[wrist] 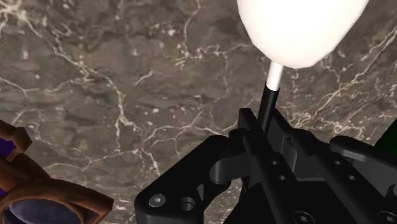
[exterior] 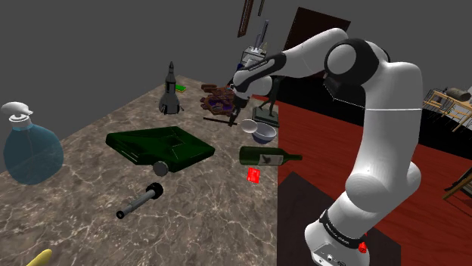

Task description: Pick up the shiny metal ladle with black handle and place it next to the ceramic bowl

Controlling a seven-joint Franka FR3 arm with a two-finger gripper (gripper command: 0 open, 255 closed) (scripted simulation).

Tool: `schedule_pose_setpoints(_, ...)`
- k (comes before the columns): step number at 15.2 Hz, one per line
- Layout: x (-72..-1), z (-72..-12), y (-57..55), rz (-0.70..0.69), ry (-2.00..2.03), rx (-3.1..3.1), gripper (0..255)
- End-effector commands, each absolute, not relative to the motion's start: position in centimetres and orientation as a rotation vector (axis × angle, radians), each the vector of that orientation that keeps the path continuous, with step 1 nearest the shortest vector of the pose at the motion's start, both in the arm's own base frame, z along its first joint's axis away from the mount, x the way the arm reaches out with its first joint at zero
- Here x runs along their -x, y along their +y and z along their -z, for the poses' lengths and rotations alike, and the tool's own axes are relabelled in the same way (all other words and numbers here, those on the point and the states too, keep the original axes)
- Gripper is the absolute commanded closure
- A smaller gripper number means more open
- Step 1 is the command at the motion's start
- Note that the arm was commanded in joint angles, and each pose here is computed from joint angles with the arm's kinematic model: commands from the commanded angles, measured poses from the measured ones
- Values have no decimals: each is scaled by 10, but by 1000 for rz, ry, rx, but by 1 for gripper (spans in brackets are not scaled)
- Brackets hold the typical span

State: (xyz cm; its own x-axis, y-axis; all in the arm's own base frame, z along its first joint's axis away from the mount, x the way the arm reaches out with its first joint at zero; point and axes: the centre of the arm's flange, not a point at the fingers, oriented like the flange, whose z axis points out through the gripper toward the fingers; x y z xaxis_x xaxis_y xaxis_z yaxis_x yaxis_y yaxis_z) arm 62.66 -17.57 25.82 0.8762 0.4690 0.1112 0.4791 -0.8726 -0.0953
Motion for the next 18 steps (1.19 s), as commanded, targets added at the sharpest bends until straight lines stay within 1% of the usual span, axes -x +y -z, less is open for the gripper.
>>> schedule_pose_setpoints(1, -627, -247, -175, 127, -741, 2927, 255)
schedule_pose_setpoints(10, -627, -202, -175, 127, -741, 2927, 255)
schedule_pose_setpoints(18, -627, -202, -175, 127, -741, 2927, 255)
